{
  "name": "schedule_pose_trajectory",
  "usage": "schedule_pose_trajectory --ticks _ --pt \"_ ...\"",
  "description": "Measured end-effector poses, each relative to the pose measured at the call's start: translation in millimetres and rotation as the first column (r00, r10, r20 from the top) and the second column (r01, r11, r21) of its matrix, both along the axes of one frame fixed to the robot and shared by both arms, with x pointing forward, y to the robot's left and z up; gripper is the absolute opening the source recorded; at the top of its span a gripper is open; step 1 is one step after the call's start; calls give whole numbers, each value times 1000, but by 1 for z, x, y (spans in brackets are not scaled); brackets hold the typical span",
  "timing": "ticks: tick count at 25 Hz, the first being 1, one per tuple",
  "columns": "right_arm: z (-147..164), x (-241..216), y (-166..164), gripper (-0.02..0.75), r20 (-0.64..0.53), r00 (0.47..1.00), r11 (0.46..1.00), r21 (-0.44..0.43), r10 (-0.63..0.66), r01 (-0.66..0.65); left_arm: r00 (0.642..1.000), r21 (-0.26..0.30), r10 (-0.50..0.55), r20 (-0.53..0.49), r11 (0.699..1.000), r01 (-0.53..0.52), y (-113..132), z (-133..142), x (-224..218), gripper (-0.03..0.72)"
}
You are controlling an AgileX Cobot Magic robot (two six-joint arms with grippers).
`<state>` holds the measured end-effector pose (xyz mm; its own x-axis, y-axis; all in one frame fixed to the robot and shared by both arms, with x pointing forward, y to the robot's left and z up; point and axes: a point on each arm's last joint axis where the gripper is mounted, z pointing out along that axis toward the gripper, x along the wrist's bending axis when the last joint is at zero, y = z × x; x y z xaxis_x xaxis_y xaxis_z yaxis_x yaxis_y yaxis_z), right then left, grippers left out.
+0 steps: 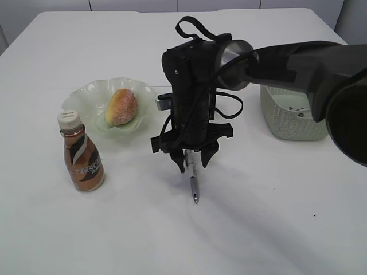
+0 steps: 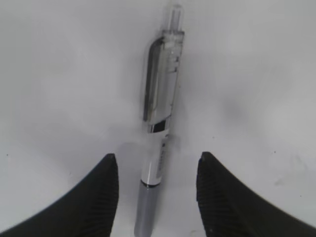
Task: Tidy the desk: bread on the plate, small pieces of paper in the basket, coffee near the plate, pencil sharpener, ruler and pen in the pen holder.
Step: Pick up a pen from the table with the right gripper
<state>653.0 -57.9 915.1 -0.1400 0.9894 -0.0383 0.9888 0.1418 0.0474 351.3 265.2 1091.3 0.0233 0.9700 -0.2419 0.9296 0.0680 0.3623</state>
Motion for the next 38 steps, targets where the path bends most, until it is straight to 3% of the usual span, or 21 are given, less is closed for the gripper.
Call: schedule_pose_trajectory --ticks 29,38 --pt "-21 5 -3 401 -58 996 997 27 -64 65 1000 0 0 0 1000 0 0 0 0 254" --pt "-22 5 -3 228 -60 996 998 26 -64 65 1000 0 0 0 1000 0 0 0 0 254"
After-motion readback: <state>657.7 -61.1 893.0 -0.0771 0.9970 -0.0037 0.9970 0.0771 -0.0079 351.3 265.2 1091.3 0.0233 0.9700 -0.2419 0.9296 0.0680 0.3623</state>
